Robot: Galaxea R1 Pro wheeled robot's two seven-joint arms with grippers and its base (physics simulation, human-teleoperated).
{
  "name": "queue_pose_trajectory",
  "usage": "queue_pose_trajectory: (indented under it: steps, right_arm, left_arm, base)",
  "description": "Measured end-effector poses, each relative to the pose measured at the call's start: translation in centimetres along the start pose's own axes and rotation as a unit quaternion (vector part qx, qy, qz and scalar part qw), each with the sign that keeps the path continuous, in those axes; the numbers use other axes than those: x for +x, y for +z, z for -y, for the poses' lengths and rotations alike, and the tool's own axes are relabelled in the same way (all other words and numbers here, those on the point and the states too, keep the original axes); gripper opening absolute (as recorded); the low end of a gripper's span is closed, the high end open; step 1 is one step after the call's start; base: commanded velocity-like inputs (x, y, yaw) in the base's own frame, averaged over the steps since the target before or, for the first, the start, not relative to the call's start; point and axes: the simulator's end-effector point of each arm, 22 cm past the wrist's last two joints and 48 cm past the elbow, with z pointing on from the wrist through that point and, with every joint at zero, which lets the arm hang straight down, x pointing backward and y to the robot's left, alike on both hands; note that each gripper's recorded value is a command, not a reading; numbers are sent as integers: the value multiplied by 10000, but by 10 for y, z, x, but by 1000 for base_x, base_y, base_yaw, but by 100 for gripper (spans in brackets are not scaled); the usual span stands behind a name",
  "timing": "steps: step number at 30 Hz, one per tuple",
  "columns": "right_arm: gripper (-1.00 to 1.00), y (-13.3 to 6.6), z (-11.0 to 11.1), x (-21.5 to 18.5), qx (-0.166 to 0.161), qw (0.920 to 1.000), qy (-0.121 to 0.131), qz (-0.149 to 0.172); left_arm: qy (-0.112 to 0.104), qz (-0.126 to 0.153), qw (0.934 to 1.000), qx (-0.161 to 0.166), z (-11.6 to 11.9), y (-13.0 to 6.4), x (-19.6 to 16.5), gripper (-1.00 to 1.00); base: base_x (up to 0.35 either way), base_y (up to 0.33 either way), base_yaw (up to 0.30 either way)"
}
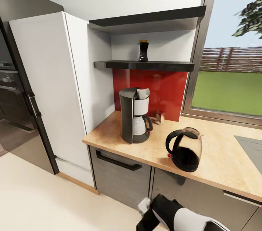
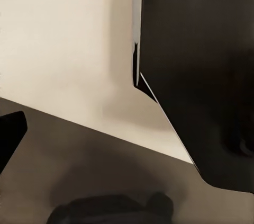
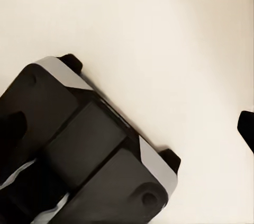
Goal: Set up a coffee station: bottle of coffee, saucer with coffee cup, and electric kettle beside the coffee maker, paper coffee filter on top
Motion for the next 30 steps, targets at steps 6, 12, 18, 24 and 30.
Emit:
queue_pose_trajectory:
  steps: [6,12,18,24,30]
  right_arm:
    - [100,58,-29,148,-121,9991,238,-328]
    - [100,73,-25,260,416,9864,1564,-285]
    - [100,75,-18,298,1011,9251,3661,27]
    - [100,68,-2,312,1148,9158,3848,38]
    - [100,63,10,320,1241,9137,3869,40]
  left_arm:
    - [22,114,9999,5,1,0,-11,100]
    - [21,700,9975,72,10,-4,-44,100]
    - [22,876,9961,55,7,-5,-52,100]
    - [-11,898,9959,69,9,-5,-54,100]
    - [-19,909,9958,84,12,-5,-55,100]
  base:
    - [0,0,0]
    - [0,0,0]
    - [0,0,0]
    - [0,0,0]
    - [0,0,0]
